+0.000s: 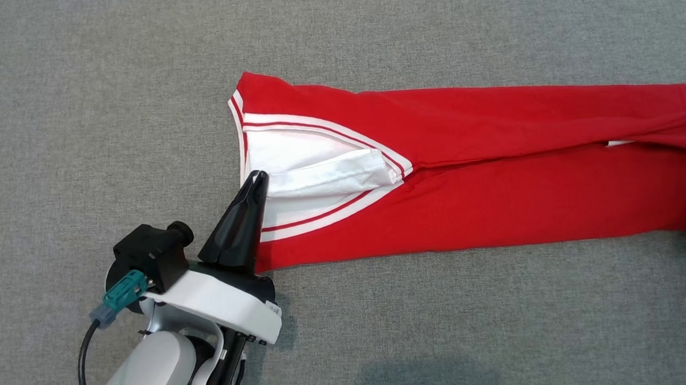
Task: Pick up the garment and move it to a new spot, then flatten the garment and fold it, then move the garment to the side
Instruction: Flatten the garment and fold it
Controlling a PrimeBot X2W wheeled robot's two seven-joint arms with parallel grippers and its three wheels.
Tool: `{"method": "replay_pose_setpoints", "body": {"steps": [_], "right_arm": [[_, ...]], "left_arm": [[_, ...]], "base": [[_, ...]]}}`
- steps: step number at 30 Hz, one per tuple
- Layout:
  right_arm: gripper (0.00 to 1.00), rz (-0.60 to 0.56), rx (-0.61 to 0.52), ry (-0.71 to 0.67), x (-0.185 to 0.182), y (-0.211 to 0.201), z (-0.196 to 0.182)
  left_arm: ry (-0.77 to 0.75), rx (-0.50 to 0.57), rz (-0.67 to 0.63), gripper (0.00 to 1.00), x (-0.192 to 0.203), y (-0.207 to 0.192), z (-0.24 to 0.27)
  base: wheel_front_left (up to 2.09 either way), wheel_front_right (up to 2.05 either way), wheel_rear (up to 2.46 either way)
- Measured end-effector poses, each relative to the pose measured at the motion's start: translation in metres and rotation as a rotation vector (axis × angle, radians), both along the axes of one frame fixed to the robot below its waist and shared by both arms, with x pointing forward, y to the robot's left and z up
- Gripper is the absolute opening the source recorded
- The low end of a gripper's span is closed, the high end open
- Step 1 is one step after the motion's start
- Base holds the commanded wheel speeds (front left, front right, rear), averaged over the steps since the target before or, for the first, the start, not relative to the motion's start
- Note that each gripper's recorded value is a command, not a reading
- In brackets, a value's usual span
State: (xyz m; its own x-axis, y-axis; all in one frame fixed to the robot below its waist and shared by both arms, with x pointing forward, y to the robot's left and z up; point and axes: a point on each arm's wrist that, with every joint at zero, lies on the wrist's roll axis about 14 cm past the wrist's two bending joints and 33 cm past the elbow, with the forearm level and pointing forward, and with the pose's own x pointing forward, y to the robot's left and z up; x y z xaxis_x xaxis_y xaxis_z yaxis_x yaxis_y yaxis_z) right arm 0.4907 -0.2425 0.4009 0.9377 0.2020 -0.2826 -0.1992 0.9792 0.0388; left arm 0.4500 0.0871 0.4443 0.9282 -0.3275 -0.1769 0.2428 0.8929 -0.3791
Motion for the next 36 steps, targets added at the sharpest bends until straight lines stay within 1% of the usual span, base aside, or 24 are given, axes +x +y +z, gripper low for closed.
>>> {"method": "replay_pose_setpoints", "body": {"steps": [10,14,19,23,27,28,29,31,32,33,34,36], "right_arm": [[0.0,-0.013,-0.022,0.031,-0.01,-0.006,-0.009],[0.0,-0.032,-0.029,0.029,-0.012,-0.012,-0.009],[0.0,-0.021,-0.043,0.045,-0.017,-0.009,-0.015],[0.0,-0.017,-0.045,0.074,-0.023,-0.005,-0.025],[0.0,-0.012,-0.051,0.086,-0.025,-0.004,-0.029],[0.06,-0.011,-0.05,0.088,-0.025,-0.003,-0.03],[0.27,-0.01,-0.051,0.092,-0.026,-0.003,-0.03],[0.54,-0.009,-0.051,0.099,-0.028,-0.002,-0.032],[1.0,-0.01,-0.049,0.096,-0.027,-0.001,-0.032],[1.0,-0.01,-0.045,0.092,-0.027,0.0,-0.03],[1.0,-0.011,-0.04,0.087,-0.026,0.001,-0.029],[1.0,-0.01,-0.034,0.071,-0.024,0.004,-0.024]], "left_arm": [[0.063,0.03,0.014,0.0,-0.009,0.003,-0.018],[0.064,0.037,0.02,0.0,-0.01,0.006,-0.018],[0.073,0.048,0.034,0.0,-0.013,0.011,-0.02],[0.125,0.065,0.022,0.0,-0.021,0.009,-0.035],[0.146,0.073,0.019,0.0,-0.024,0.005,-0.044],[0.151,0.071,0.019,0.0,-0.024,0.003,-0.045],[0.155,0.069,0.018,0.04,-0.025,0.002,-0.046],[0.158,0.073,0.02,0.27,-0.025,0.002,-0.049],[0.159,0.077,0.02,0.45,-0.025,0.002,-0.05],[0.157,0.079,0.02,0.95,-0.024,0.002,-0.049],[0.15,0.081,0.021,1.0,-0.022,0.002,-0.048],[0.128,0.08,0.026,1.0,-0.02,0.003,-0.043]], "base": [[0.0,0.0,0.0],[0.0,0.0,0.0],[0.0,0.0,0.0],[0.0,0.0,0.0],[0.0,0.0,0.0],[0.0,0.0,0.0],[0.0,0.0,0.0],[0.0,0.0,0.0],[0.0,0.0,0.0],[0.0,0.0,0.0],[0.0,0.0,0.0],[0.0,0.0,0.0]]}}
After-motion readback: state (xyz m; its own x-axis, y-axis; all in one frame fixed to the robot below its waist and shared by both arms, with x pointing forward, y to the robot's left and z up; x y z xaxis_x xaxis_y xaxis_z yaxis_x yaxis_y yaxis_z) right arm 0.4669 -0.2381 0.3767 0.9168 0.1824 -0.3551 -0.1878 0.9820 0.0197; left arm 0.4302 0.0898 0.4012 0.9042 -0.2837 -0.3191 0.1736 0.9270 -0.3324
